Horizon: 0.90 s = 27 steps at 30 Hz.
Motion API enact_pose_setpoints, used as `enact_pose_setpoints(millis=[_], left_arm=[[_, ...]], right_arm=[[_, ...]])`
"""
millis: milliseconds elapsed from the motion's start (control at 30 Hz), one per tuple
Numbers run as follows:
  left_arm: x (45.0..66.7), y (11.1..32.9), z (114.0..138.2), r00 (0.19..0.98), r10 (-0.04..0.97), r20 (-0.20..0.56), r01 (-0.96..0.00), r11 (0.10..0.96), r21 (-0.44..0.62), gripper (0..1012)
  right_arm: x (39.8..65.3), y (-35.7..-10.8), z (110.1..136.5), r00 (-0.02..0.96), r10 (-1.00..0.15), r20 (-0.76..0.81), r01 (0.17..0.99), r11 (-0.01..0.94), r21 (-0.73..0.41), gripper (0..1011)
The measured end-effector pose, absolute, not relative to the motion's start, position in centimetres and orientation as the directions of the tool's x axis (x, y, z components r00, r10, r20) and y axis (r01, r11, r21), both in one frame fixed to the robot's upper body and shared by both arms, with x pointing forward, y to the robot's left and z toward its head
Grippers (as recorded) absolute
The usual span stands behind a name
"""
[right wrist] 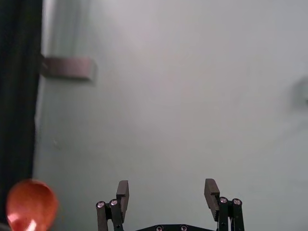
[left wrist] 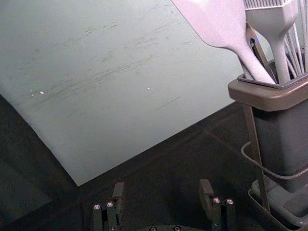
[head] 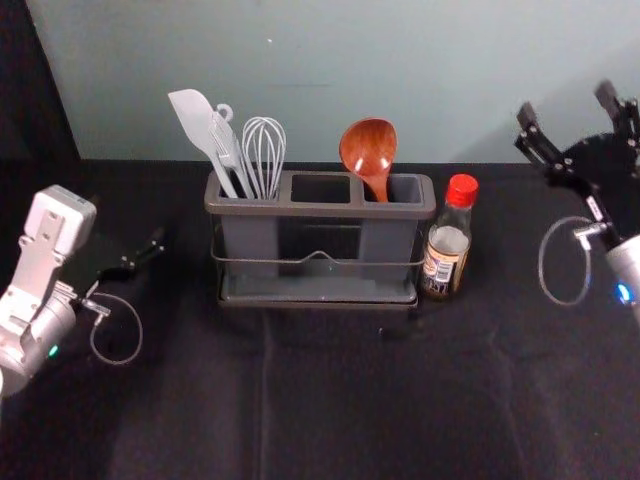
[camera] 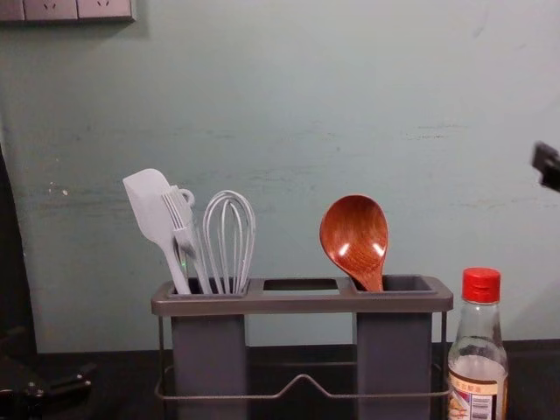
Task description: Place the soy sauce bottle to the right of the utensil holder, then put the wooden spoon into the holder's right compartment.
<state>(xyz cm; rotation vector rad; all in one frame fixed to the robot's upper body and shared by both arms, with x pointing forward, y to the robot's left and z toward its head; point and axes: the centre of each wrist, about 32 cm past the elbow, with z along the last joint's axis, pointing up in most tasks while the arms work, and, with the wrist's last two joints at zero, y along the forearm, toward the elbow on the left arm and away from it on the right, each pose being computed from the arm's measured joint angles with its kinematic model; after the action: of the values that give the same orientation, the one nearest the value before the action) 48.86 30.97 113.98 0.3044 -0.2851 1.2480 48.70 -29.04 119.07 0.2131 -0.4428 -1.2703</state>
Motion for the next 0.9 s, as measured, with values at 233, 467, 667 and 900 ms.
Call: enact_pose_setpoints(millis=[233,467,667,900], left_arm=[[48.9,31.0,114.0,0.292,0.880,0.374,-0.955,0.287,0.070,1000],[48.9,31.0,114.0,0.292,0.880,0.374,-0.955,0.287,0.070,1000],[48.9,31.0,114.0,0.292,0.880,0.374,-0.955,0.287,0.070,1000],[48.9,31.0,114.0,0.292,0.880,0.374,-0.955,0.287,0.070,1000]], right_arm=[[48.0,-30.2,119.0,0.187,-0.961,0.204,0.936,0.237,0.260,1002],[47.9,-31.5,117.9,0.199,-0.940,0.278,0.963,0.240,0.123,1003],[47.9,-32.3,116.4,0.223,-0.924,0.310,0.969,0.245,0.033,1002],[48.0,-32.6,115.6,0.249,-0.920,0.304,0.965,0.261,-0.002,1002]])
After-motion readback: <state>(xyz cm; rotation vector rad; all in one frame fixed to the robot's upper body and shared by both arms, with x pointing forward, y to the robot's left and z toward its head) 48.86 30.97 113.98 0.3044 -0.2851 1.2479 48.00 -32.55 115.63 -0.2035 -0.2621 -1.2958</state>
